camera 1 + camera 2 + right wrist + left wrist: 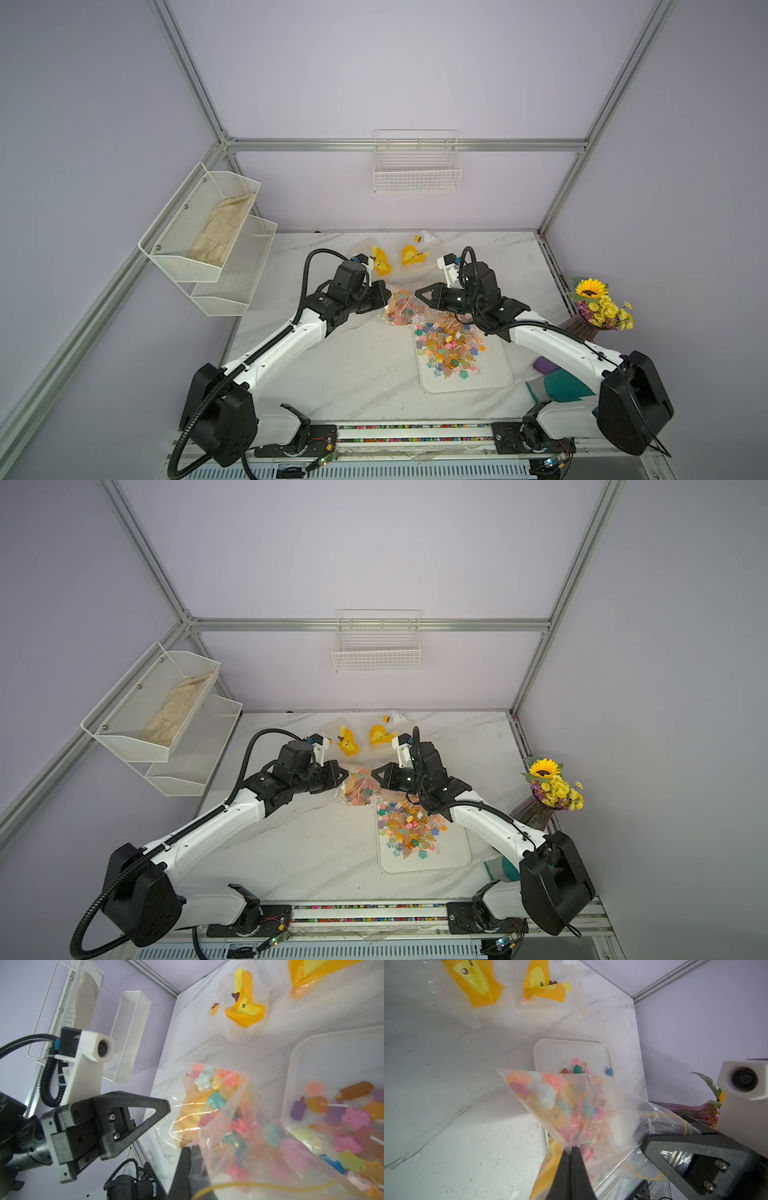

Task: Pour candies out of the ziploc bag
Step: 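Pour the candies out of the ziploc bag onto the tray.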

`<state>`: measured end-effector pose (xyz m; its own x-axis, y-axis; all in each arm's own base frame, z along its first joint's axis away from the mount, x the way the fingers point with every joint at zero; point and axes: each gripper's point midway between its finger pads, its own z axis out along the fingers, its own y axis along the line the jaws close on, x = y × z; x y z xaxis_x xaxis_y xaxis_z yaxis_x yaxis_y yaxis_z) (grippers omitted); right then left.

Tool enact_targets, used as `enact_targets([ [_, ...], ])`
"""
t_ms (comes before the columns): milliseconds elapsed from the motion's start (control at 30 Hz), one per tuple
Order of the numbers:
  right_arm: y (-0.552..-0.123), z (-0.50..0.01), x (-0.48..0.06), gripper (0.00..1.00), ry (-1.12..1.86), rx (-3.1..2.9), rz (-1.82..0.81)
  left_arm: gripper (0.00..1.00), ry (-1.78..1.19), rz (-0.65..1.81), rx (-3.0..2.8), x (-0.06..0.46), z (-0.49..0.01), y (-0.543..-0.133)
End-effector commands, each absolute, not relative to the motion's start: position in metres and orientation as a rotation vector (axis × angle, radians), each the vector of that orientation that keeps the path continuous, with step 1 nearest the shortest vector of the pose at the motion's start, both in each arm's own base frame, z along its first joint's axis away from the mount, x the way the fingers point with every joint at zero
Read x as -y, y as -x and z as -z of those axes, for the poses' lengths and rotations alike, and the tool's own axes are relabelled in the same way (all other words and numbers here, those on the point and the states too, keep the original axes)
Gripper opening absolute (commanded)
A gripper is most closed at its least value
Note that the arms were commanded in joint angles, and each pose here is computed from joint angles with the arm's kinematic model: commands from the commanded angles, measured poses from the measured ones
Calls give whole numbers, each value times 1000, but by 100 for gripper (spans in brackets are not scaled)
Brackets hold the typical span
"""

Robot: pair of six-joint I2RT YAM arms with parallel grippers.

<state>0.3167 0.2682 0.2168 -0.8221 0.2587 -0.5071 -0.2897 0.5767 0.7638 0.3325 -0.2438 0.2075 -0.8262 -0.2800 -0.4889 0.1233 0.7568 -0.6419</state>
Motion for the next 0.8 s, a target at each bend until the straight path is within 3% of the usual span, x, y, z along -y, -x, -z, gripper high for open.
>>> enact_targets([
  [0,-314,-216,-254,0,-31,-2212,-1214,0,44,990,-2202,265,-273,-352],
  [767,-287,-163,-207,0,-173,-2291,-1166,0,-81,989,-2245,327,-282,-358],
])
